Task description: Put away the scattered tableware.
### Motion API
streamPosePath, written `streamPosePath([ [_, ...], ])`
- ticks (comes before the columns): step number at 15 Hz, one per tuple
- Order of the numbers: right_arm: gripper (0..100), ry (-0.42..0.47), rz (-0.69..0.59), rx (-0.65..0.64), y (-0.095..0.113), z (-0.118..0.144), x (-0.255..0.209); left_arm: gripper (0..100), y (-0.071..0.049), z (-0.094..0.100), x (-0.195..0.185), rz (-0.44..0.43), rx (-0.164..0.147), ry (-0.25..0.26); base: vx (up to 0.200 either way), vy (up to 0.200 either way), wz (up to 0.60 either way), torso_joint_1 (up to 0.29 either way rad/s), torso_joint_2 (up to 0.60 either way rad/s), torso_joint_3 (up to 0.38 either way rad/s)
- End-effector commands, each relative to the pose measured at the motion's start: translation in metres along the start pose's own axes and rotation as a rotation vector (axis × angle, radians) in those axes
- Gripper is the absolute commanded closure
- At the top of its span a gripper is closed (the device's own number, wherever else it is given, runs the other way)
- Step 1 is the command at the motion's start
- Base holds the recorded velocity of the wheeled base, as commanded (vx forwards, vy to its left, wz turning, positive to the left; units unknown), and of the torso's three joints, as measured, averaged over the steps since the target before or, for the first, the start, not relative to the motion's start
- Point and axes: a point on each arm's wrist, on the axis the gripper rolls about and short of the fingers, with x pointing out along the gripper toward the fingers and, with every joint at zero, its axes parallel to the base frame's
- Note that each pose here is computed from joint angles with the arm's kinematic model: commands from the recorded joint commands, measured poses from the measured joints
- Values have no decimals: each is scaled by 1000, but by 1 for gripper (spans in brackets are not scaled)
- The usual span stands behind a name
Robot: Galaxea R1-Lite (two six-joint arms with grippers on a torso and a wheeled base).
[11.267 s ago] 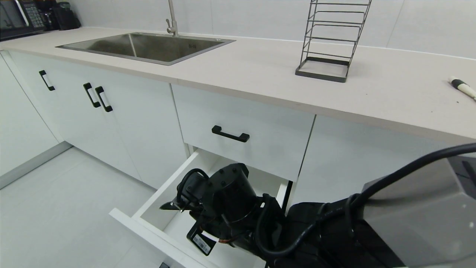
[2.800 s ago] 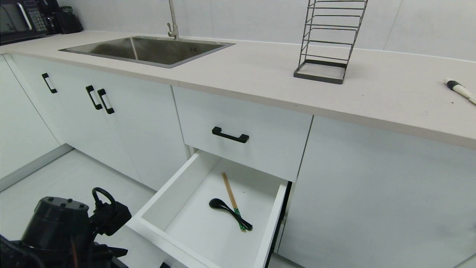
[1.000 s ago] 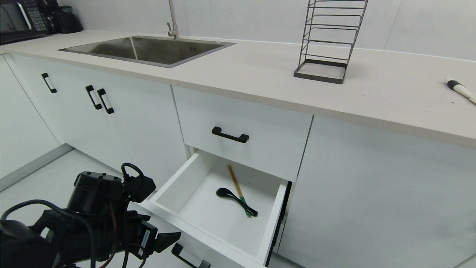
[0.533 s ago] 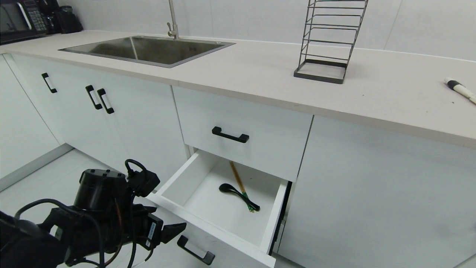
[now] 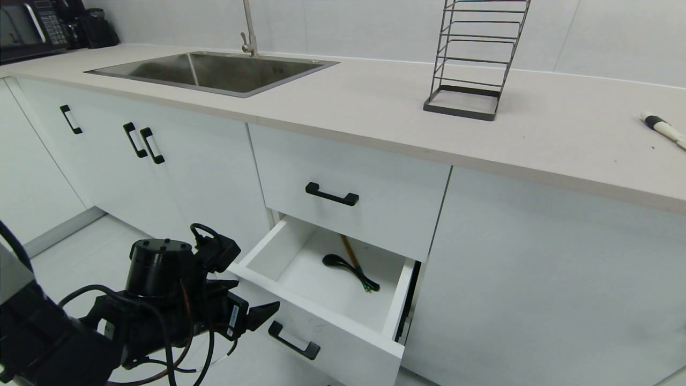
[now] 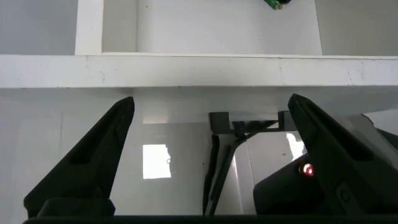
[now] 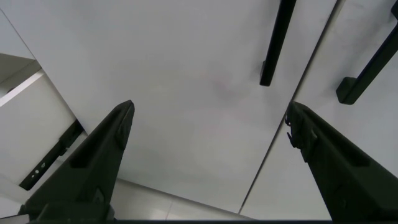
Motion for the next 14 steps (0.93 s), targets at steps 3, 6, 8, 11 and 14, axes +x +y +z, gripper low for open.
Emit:
streamPosePath([
  [3, 0, 2, 0, 0, 0, 0, 0, 0, 1, -2, 10, -1, 7, 14, 0, 0, 0, 0, 0, 0],
  [6, 0, 2, 0, 0, 0, 0, 0, 0, 4, 3, 20, 2, 19, -39, 0, 0, 0, 0, 0, 0],
  [8, 0, 2, 0, 0, 0, 0, 0, 0, 4, 3, 27, -1, 26, -64, 0, 0, 0, 0, 0, 0],
  [11, 0, 2, 0, 0, 0, 0, 0, 0, 5, 3, 34, -3, 32, -84, 0, 0, 0, 0, 0, 0],
  [14, 0, 2, 0, 0, 0, 0, 0, 0, 5, 6, 38, -2, 34, -97, 0, 0, 0, 0, 0, 0],
])
